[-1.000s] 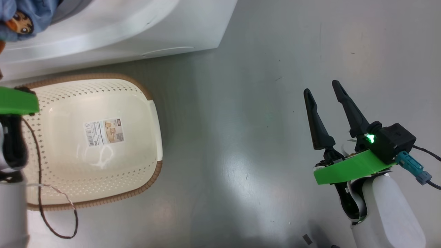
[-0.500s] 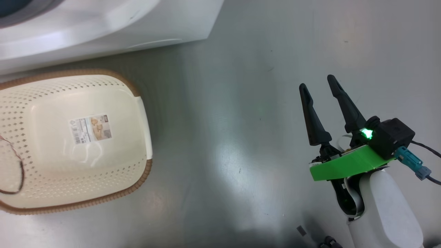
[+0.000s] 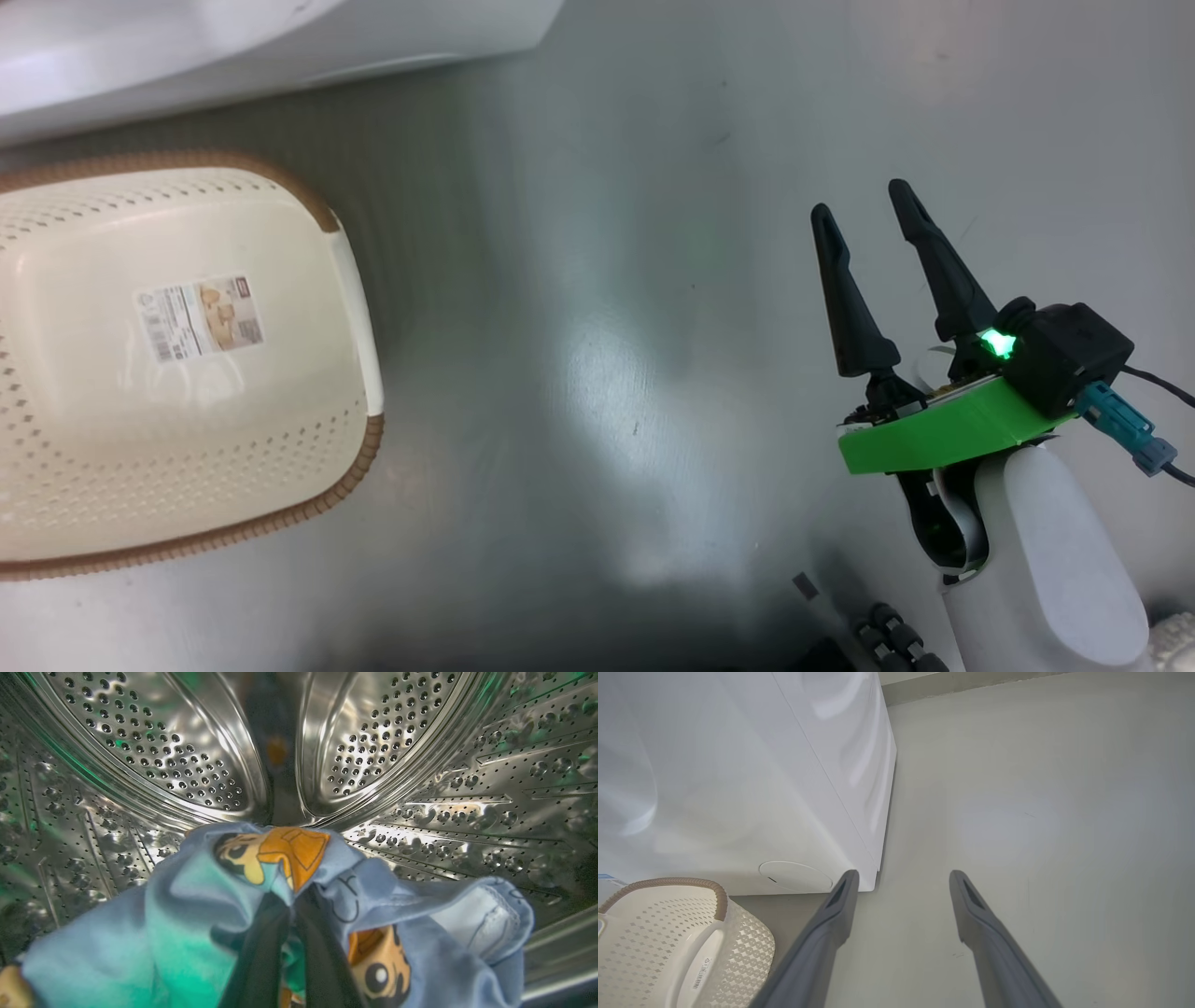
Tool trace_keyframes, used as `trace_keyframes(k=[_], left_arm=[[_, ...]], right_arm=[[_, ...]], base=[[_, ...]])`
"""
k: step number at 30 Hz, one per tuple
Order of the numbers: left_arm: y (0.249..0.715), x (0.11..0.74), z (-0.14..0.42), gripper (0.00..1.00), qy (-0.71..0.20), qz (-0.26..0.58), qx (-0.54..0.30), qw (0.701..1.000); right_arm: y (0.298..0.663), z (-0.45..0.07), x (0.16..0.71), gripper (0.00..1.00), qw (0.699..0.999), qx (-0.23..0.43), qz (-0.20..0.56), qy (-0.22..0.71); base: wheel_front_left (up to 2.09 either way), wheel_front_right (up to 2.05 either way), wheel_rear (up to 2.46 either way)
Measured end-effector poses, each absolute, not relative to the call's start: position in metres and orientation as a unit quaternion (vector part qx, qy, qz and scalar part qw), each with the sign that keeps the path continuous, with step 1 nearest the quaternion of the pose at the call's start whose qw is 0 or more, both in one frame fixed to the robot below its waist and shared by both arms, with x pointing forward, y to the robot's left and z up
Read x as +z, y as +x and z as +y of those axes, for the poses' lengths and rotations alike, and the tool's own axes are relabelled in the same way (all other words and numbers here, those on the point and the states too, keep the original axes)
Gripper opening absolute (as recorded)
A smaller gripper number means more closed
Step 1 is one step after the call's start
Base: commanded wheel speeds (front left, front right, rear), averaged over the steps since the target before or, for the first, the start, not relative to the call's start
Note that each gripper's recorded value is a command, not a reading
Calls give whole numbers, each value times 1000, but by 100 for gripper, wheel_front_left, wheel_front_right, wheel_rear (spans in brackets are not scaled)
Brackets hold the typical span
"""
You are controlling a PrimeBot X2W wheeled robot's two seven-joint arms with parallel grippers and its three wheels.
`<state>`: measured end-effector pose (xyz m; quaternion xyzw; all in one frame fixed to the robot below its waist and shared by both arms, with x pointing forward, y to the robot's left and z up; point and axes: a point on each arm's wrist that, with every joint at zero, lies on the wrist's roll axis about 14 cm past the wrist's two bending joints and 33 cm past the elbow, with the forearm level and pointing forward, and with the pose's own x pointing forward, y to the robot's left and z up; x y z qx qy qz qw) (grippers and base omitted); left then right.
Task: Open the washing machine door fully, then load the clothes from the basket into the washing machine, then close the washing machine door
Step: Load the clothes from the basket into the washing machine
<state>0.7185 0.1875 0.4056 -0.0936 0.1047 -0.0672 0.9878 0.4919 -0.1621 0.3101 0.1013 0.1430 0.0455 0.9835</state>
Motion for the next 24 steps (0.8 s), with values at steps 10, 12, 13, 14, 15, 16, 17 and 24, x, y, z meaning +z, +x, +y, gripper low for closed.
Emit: trace_keyframes(k=[10, 12, 13, 14, 15, 16, 17, 24], left_arm=[[760, 416, 189, 0, -92, 40, -71, 992], [767, 419, 190, 0, -86, 23, -72, 993], [770, 419, 189, 0, -84, 19, -75, 993], [773, 420, 187, 0, -80, 12, -78, 994], [776, 421, 184, 0, -79, 3, -82, 993], [779, 423, 182, 0, -79, -7, -83, 993], [782, 426, 181, 0, -79, -18, -83, 993], [792, 435, 174, 0, -71, -43, -91, 992]], right_arm=[[495, -160, 285, 100, 980, 48, 162, 102], [493, -160, 279, 100, 979, 48, 169, 102], [492, -160, 276, 100, 979, 48, 173, 102], [491, -161, 273, 100, 978, 48, 176, 101], [490, -161, 271, 100, 978, 47, 179, 101], [489, -161, 268, 100, 977, 47, 181, 100], [490, -162, 268, 100, 977, 47, 182, 100], [494, -163, 268, 100, 978, 47, 178, 99]], base=[[0, 0, 0], [0, 0, 0], [0, 0, 0], [0, 0, 0], [0, 0, 0], [0, 0, 0], [0, 0, 0], [0, 0, 0]])
